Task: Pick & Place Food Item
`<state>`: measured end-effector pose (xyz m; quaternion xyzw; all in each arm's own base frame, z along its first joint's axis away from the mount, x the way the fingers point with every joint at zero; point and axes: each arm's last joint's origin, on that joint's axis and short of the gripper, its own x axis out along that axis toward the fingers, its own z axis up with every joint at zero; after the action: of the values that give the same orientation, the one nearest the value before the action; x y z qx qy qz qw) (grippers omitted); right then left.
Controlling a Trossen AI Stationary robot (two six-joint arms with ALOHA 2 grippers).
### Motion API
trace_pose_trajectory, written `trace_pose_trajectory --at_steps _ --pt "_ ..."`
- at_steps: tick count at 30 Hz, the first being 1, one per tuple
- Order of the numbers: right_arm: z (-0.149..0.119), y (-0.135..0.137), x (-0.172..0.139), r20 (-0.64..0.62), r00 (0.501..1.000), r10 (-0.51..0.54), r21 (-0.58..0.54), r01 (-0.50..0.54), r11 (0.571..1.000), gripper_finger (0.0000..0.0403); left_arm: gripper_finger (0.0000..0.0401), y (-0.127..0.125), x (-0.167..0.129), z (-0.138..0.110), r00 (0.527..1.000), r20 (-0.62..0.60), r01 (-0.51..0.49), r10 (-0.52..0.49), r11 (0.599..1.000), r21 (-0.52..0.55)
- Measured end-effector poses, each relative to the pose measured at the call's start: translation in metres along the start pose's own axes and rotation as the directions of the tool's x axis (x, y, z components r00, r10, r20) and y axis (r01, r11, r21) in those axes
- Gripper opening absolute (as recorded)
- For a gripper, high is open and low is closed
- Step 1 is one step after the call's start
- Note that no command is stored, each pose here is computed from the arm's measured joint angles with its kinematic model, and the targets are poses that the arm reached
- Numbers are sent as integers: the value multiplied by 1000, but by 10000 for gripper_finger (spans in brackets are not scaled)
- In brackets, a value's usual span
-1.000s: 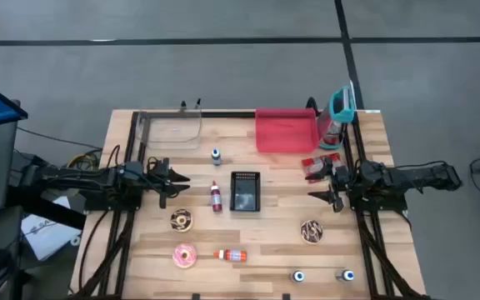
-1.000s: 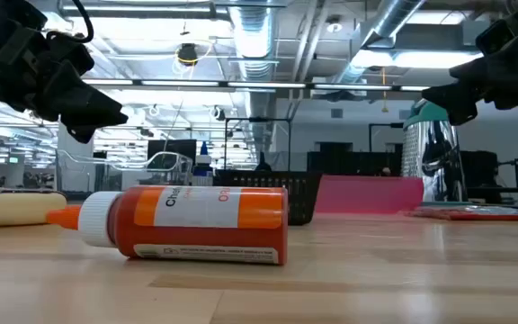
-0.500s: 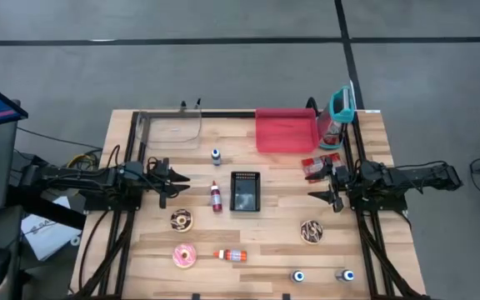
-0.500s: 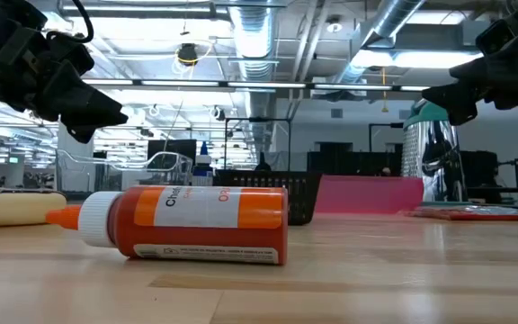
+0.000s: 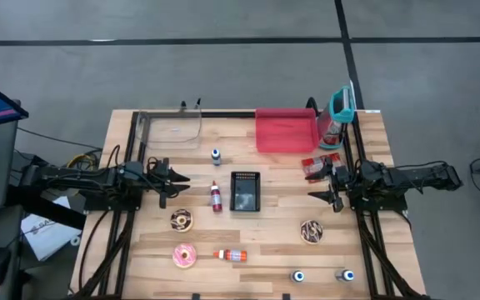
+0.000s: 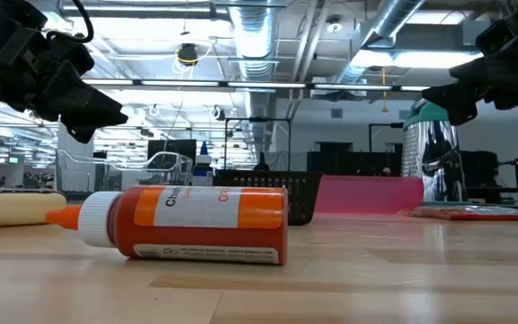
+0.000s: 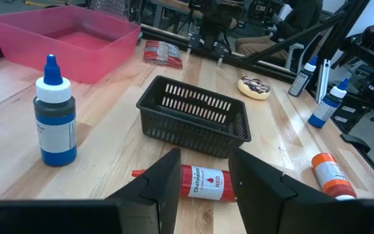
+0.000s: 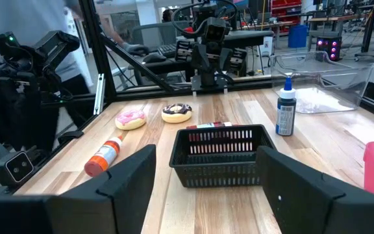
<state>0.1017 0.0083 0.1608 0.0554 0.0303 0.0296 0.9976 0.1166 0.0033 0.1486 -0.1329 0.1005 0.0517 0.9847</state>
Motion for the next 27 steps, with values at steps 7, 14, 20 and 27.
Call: trace_pose_trajectory --at_steps 7,14,20,27 --pt "0 0 0 0 1000 0 0 0 1000 258 127 0 0 0 1000 0 1 -1 1000 0" --pt "0 0 0 0 1000 0 0 0 1000 258 127 0 0 0 1000 0 0 0 1000 0" --pt "0 0 0 0 1000 0 0 0 1000 258 127 0 0 0 1000 0 0 0 1000 0" --pt "0 0 0 0 1000 0 0 0 1000 258 127 -1 0 4 999 46 11 -11 1000 18"
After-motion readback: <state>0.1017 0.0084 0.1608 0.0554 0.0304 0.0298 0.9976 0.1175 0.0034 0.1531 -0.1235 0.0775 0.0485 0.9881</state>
